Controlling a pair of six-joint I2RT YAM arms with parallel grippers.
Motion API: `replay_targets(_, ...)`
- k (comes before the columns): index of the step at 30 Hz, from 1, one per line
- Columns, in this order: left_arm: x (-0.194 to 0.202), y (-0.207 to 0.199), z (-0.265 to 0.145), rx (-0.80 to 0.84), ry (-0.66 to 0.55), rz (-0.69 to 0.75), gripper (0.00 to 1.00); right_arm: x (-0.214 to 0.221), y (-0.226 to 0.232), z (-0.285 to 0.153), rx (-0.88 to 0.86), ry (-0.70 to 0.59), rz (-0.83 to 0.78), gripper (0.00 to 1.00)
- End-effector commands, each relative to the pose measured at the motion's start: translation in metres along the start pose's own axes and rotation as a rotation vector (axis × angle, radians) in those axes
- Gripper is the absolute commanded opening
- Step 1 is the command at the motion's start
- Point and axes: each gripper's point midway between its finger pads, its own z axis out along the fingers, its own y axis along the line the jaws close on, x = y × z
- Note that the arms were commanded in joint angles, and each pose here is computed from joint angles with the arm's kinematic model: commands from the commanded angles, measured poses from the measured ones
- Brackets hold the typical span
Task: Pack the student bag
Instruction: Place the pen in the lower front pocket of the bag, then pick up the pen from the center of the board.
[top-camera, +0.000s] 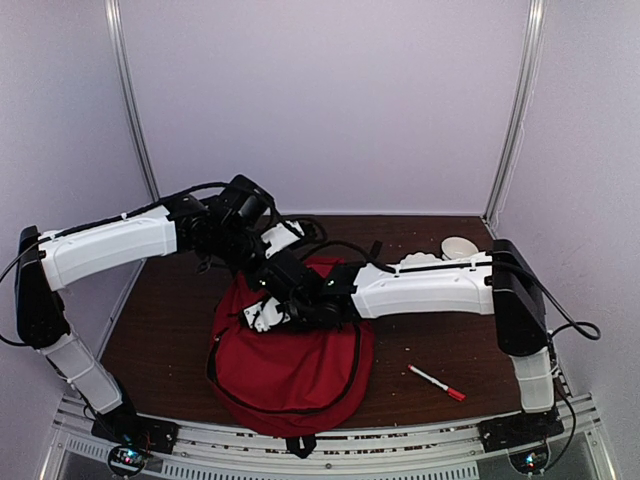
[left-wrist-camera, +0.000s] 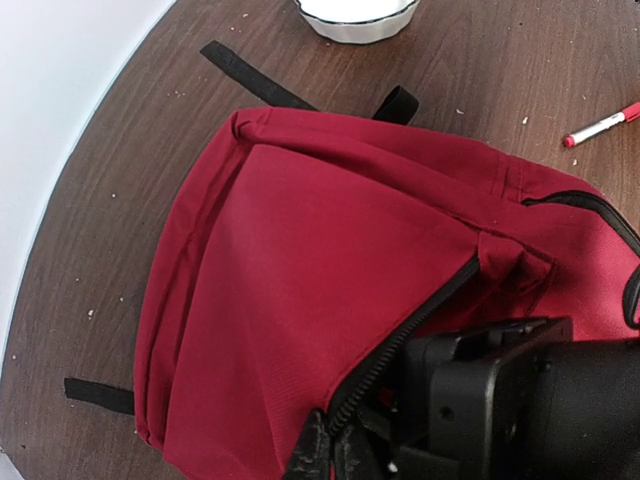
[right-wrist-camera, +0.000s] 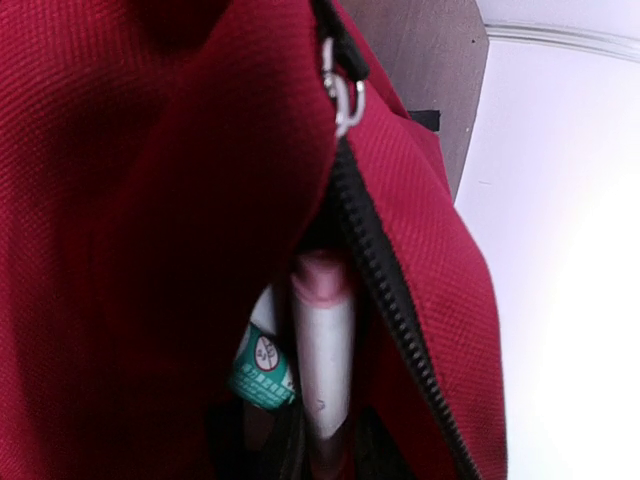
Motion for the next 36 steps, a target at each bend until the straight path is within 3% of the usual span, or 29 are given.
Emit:
replay_targets(1,-0.025,0.003,-0.018,-0.006,-0.092,-0.002,0.0,0.006,-0.015,0.012,0.103,0.058,0.063,0.21)
replay_targets(5,-0.025,0.003,-0.018,-0.007,-0.091,-0.002,0.0,0.008,-0.017,0.017,0.137,0.082,0.081,0.24)
replay_targets(9,-0.025,0.003,-0.018,-0.006,-0.091,-0.002,0.0,0.01,-0.023,0.012,0.168,0.077,0.104,0.37)
replay_targets(12,-0.024,0.003,-0.018,-0.006,-0.09,-0.003,0.0,0.011,-0.024,0.006,0.165,0.063,0.112,0.41)
replay_targets(25,-0.024,0.002,-0.017,-0.003,-0.088,-0.002,0.0,0.003,-0.016,-0.034,0.145,-0.012,0.109,0.43)
replay_targets(36,-0.023,0.003,-0.015,-0.004,-0.083,-0.003,0.0,0.002,0.003,-0.086,0.029,-0.089,0.171,0.43)
